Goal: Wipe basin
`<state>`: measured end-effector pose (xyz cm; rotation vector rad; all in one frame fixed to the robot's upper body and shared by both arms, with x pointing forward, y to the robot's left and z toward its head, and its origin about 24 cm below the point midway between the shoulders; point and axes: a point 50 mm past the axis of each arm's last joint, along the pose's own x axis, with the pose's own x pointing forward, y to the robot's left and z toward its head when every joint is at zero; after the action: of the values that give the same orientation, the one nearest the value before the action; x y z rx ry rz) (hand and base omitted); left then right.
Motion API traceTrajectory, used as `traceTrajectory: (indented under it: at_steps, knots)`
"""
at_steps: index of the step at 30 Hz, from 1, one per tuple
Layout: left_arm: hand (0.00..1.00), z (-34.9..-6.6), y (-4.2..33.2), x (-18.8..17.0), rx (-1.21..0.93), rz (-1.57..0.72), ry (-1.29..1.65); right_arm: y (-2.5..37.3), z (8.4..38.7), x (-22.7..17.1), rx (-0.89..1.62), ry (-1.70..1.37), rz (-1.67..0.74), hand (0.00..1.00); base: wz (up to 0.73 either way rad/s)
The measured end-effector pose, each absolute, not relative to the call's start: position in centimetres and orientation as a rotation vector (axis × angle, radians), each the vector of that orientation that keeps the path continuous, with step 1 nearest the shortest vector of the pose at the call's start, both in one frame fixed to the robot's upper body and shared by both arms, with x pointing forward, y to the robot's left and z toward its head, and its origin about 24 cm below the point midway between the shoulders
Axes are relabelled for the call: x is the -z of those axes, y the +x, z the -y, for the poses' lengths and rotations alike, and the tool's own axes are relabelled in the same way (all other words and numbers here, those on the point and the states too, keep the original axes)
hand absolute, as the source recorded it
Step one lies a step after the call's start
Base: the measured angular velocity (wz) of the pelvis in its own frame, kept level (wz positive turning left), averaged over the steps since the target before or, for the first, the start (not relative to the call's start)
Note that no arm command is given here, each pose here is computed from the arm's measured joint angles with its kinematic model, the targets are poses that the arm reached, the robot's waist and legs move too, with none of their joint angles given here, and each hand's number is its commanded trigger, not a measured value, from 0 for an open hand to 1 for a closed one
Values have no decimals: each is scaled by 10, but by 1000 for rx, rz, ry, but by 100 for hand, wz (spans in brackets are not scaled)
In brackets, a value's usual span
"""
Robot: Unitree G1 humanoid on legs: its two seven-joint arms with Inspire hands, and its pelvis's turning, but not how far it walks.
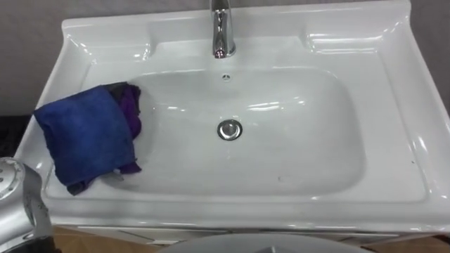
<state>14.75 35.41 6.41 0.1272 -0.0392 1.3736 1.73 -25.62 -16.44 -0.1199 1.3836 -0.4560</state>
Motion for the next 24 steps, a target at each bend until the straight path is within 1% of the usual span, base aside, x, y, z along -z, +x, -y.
traceTrajectory:
  at_steps: [4, 9, 13, 17, 18, 20, 24]
  knots:
    - [0, -364, 128, -61, -1490, 42, 19, 16, 257, 164, 455, -124, -1387, 0, 2]
    - [0, -368, 107, -39, -1575, -59, -127, 11, 258, 164, 458, -121, -1402, 0, 1]
    - [0, -370, 88, -6, -1658, -217, -250, 8, 257, 164, 464, -116, -1418, 0, 3]
    - [0, -362, 62, 27, -1747, -389, -336, 7, 257, 164, 461, -119, -1426, 0, 5]
    - [0, -361, 58, 32, -1757, -418, -331, 7, 257, 164, 461, -118, -1427, 0, 11]
    - [0, -356, 41, 53, -1793, -538, -311, 6, 257, 164, 452, -124, -1434, 0, 8]
    - [0, -345, 19, 75, -1823, -687, -269, 3, 258, 164, 444, -125, -1444, 0, 11]
